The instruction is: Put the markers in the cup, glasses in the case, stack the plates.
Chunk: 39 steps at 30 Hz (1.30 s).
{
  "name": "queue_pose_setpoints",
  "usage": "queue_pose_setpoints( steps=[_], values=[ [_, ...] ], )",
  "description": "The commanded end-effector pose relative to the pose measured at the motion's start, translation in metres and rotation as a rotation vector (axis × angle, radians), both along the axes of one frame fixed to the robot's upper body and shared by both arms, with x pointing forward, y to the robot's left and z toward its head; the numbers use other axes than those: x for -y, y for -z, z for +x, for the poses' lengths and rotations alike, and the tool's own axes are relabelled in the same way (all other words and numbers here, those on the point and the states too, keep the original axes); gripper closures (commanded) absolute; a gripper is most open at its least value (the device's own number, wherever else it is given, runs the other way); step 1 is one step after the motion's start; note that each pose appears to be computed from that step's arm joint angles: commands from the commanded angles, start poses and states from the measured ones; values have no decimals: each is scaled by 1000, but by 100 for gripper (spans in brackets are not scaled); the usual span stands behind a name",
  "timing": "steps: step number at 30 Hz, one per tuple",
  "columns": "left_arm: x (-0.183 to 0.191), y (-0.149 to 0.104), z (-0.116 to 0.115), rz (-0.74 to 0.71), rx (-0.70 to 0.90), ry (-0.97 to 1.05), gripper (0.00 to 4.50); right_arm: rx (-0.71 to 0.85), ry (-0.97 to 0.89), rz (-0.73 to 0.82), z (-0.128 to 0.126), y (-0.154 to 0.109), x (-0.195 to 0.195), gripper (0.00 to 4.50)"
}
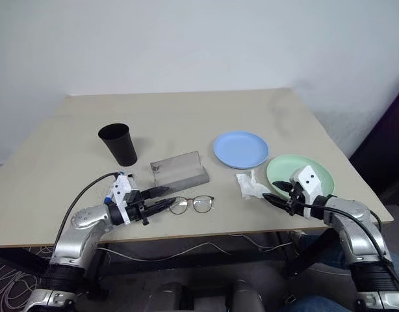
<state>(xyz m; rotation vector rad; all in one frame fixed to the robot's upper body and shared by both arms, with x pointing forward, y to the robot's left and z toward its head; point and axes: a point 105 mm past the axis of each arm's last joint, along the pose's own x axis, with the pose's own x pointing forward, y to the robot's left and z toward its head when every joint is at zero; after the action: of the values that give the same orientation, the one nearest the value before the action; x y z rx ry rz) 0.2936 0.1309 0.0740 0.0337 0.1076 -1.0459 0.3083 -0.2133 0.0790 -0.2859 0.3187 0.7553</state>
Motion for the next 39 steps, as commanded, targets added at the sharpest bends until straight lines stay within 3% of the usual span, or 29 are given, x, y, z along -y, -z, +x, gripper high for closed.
queue_pose_setpoints(
  steps=[1,8,21,24,30,31,39],
  values=[
    [14,-23,1,-52,57,53,226,61,11,-43,6,-13,-3,178],
    [41,-37,-8,-101,74,152,226,32,136,-125,18,5,10,178],
    [48,-32,-12,-104,59,157,226,15,212,-128,27,15,21,178],
    [47,-30,-12,-100,57,152,222,11,215,-132,26,16,24,239],
    [48,-27,-12,-93,57,147,222,36,214,-132,28,12,23,430],
    [48,-27,-12,-92,58,147,222,52,213,-138,29,10,22,446],
    [47,-27,-10,-88,64,141,222,249,282,-201,53,-19,26,446]
  ],
)
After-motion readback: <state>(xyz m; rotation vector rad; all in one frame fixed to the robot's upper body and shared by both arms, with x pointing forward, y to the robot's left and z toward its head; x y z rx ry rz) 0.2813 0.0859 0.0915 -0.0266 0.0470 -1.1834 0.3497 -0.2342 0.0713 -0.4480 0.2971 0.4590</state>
